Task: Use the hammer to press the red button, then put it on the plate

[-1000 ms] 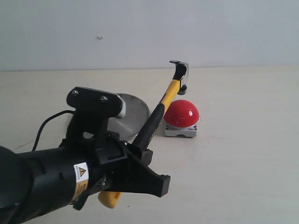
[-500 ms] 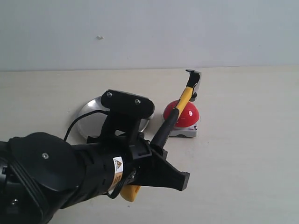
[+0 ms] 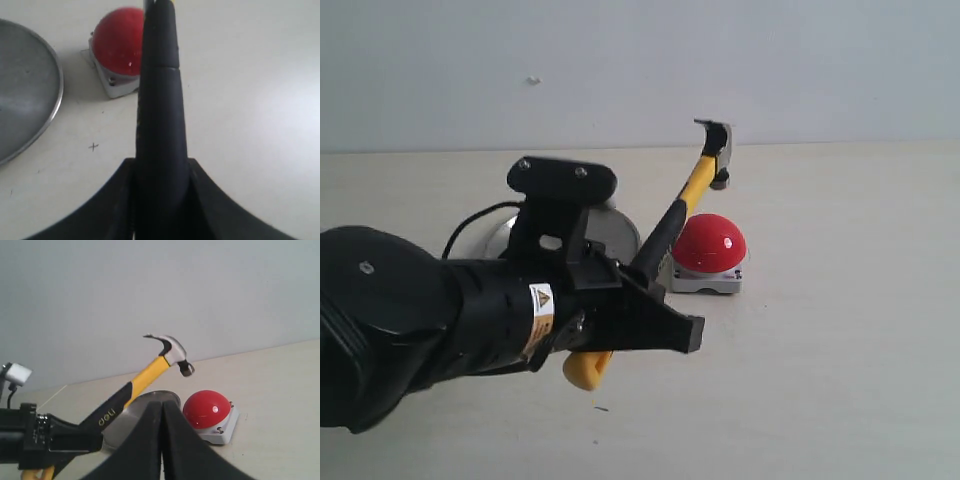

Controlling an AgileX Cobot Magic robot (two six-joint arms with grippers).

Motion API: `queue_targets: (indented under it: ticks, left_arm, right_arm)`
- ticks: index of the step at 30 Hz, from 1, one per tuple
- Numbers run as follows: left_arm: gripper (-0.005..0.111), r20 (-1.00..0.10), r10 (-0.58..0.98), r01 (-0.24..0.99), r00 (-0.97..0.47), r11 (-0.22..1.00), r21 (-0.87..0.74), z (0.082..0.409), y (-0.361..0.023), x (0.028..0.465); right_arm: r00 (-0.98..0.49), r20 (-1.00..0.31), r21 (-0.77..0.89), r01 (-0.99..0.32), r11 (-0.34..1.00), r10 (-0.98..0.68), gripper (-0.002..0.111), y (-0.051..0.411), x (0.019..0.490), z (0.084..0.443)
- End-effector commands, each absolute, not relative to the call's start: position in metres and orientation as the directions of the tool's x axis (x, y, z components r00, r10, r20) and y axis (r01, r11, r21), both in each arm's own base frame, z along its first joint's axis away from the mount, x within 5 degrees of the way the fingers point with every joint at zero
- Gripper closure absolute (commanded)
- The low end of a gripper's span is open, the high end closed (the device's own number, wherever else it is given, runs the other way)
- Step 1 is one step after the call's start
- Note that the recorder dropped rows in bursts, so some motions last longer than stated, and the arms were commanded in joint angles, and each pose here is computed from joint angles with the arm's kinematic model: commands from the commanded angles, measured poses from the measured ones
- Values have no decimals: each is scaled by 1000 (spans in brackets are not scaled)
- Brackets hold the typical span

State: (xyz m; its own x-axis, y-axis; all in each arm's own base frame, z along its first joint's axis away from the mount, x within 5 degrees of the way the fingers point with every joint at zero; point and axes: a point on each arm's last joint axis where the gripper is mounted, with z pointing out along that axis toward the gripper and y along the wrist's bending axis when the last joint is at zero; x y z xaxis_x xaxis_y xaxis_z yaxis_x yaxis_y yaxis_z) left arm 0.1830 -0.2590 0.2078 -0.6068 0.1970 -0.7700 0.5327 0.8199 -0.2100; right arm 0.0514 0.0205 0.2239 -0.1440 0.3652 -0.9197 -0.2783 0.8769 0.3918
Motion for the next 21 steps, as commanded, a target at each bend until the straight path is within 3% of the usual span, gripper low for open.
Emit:
queue_targets:
  ticks: [1, 4, 6, 13, 15, 19, 20, 21]
  left_arm:
    - [107, -887, 88, 580, -454, 784, -220, 275, -253, 183]
    - [107, -929, 22, 617, -369, 754, -226, 315, -244, 177]
    - [107, -938, 8, 625, -345, 748, -223, 324, -241, 175]
    - [107, -934, 40, 622, -356, 755, -205, 314, -245, 178]
    - [107, -912, 76, 606, -403, 769, -204, 294, -250, 181]
    - [107, -779, 239, 535, -580, 832, -143, 201, -255, 186]
    - [107, -709, 300, 521, -638, 846, -110, 166, -256, 186]
    - [107, -677, 323, 523, -661, 846, -106, 152, -257, 187]
  right_arm:
    - [-134, -931, 364, -283, 887, 339, 108, 20, 51, 223]
    - [-133, -932, 362, -283, 888, 338, 108, 20, 51, 223]
    - [-133, -932, 362, -283, 888, 338, 108, 20, 51, 223]
    - [-133, -932, 362, -283, 888, 338, 108, 20, 51, 223]
    - [-133, -932, 362, -283, 888, 338, 108, 20, 51, 223]
    - [-133, -932, 362, -283, 888, 338, 108, 20, 51, 223]
    - [-131, -932, 362, -283, 888, 338, 108, 20, 51, 223]
    - [-130, -932, 362, -283, 888, 339, 108, 20, 51, 223]
